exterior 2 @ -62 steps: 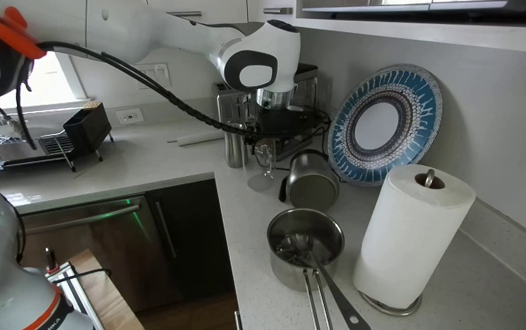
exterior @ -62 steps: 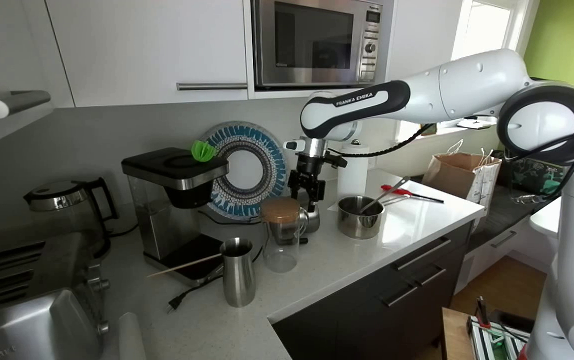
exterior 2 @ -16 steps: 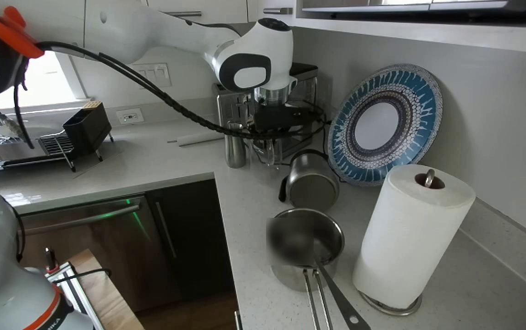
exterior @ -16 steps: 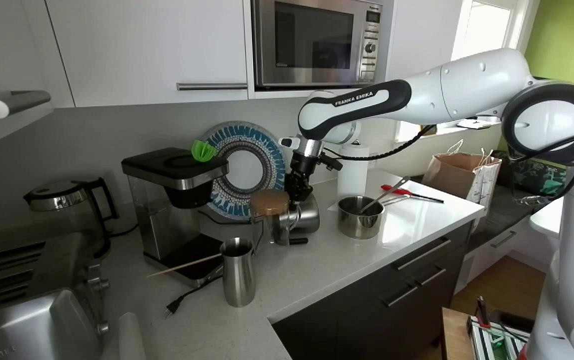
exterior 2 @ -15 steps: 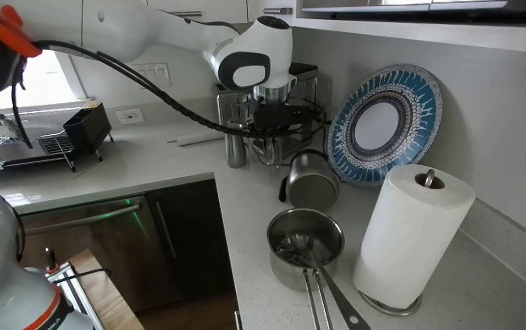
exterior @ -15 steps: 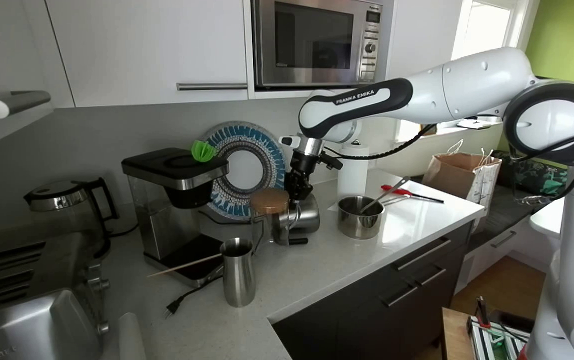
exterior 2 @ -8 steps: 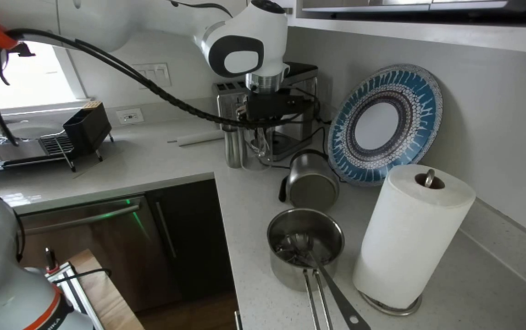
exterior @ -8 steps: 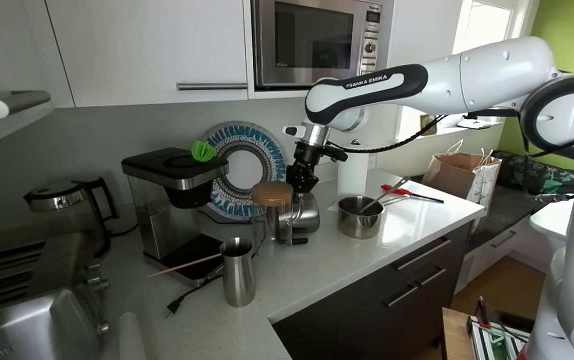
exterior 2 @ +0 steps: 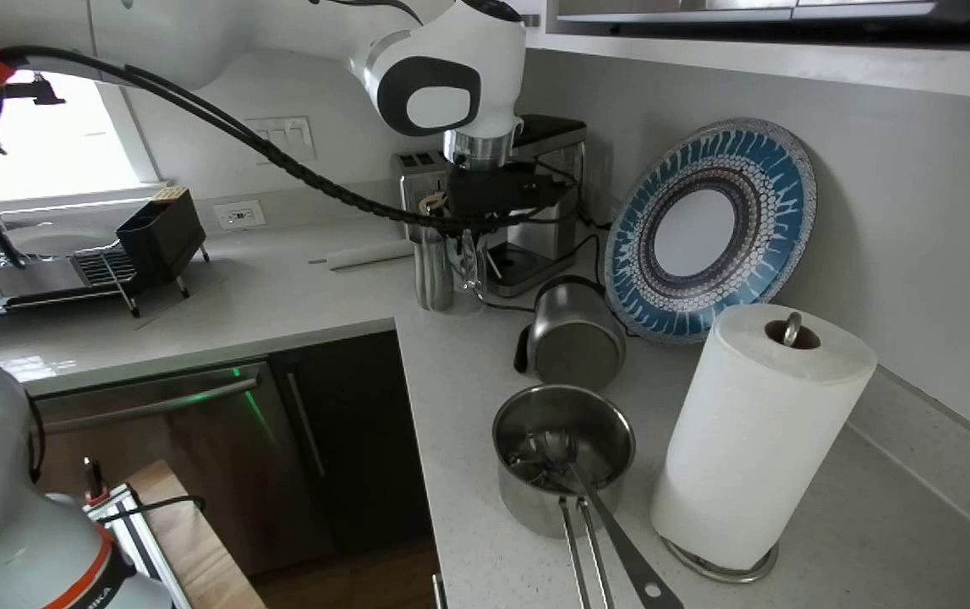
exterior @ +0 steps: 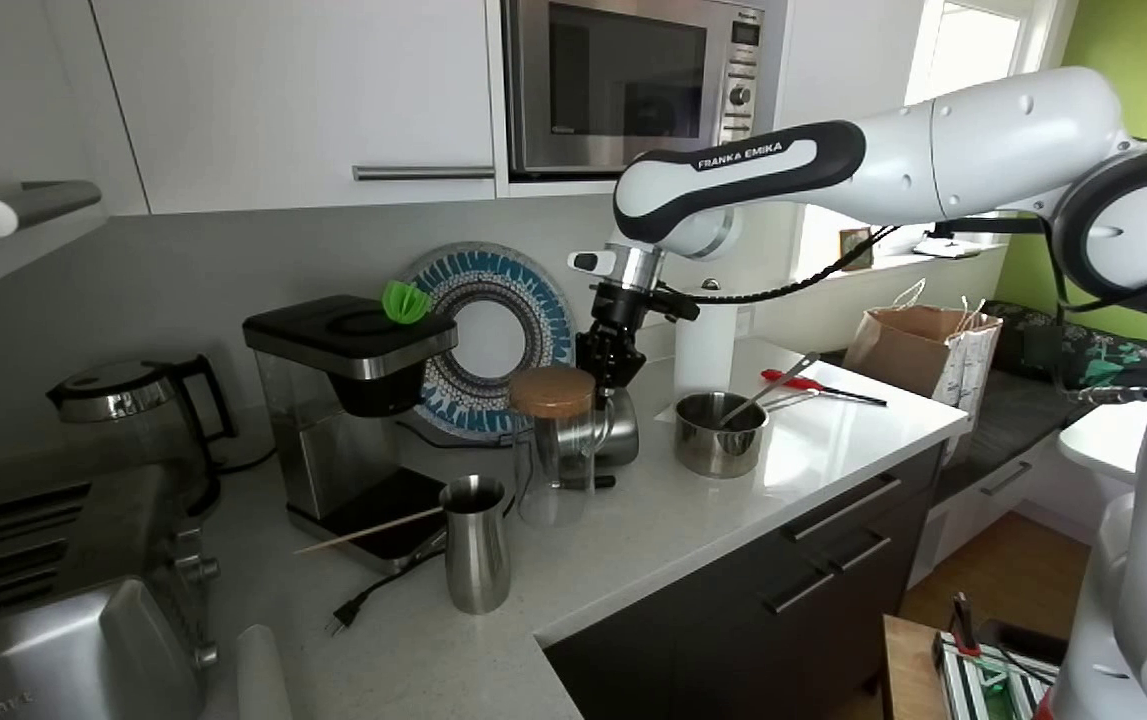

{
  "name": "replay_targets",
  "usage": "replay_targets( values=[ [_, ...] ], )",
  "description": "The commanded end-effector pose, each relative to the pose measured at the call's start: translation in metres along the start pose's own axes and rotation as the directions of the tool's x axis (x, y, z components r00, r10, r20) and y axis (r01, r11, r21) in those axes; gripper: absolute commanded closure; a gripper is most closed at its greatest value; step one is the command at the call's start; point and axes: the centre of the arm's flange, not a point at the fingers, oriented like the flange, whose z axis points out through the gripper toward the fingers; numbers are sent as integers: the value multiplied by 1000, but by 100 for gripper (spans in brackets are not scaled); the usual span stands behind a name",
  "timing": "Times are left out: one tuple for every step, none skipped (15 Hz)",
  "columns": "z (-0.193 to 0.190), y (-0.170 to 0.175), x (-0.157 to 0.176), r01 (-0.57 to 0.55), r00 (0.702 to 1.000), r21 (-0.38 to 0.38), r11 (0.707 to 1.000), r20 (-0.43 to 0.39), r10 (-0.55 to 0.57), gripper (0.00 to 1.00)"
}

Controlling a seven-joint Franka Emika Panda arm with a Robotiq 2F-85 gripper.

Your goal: Pick up the clear jug and place it next to the dish rack on the kitchen counter

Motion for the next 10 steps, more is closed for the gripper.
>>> replay_targets(
  values=[
    [-6, -17, 5, 52, 999, 17, 998, -17, -52, 94],
    [-6, -18, 7, 61, 998, 23, 998, -17, -61, 94],
    [-5, -19, 9, 69, 998, 26, 997, -17, -69, 94],
    [-3, -20, 11, 79, 997, 27, 996, -16, -79, 94],
    [0, -20, 13, 87, 996, 27, 996, -16, -87, 94],
    [2, -20, 16, 93, 996, 31, 995, -14, -93, 94],
    [4, -22, 19, 103, 995, 37, 994, -12, -103, 94],
    [5, -23, 22, 116, 993, 42, 992, -10, -115, 94],
    [7, -25, 25, 129, 992, 48, 990, -10, -129, 94],
    [9, -28, 29, 145, 989, 53, 988, -12, -144, 94]
  ],
)
